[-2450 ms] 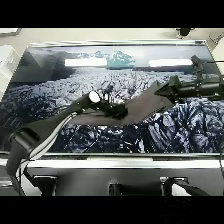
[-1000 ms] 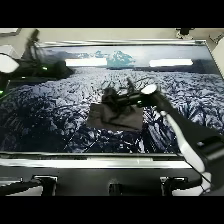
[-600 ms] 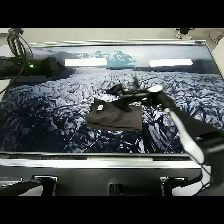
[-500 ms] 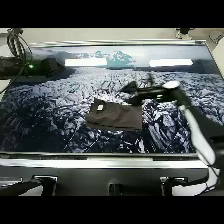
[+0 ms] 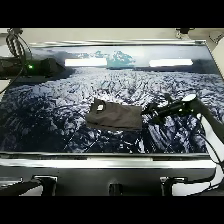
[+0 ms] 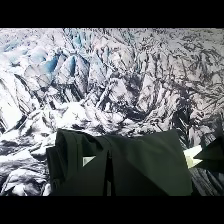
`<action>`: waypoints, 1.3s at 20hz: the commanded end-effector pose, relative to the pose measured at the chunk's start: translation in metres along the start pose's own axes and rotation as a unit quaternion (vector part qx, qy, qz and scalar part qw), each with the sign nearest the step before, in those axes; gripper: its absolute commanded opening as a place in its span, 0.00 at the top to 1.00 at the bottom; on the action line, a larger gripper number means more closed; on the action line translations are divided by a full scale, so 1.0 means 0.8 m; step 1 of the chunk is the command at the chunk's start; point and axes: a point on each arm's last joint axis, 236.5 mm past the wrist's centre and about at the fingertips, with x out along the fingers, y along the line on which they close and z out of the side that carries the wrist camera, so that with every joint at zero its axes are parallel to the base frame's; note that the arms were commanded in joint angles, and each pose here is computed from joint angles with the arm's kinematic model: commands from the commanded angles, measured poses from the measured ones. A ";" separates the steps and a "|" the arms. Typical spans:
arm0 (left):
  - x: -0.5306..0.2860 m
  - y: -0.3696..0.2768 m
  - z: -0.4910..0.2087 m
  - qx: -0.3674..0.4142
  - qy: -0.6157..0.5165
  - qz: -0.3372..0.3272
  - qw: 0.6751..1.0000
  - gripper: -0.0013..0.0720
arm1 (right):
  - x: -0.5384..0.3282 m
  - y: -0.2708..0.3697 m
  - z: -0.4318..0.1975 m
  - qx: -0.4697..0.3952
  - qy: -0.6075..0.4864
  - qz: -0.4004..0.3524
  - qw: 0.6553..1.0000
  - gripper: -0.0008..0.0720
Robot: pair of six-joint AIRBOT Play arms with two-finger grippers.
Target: Fold the clothes and pants, and hang the long-sleeved shirts on hangers.
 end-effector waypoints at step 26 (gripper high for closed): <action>0.004 0.002 -0.002 -0.032 0.003 -0.001 0.999 0.95 | -0.555 -0.214 0.069 0.201 -0.393 -0.047 0.896 0.93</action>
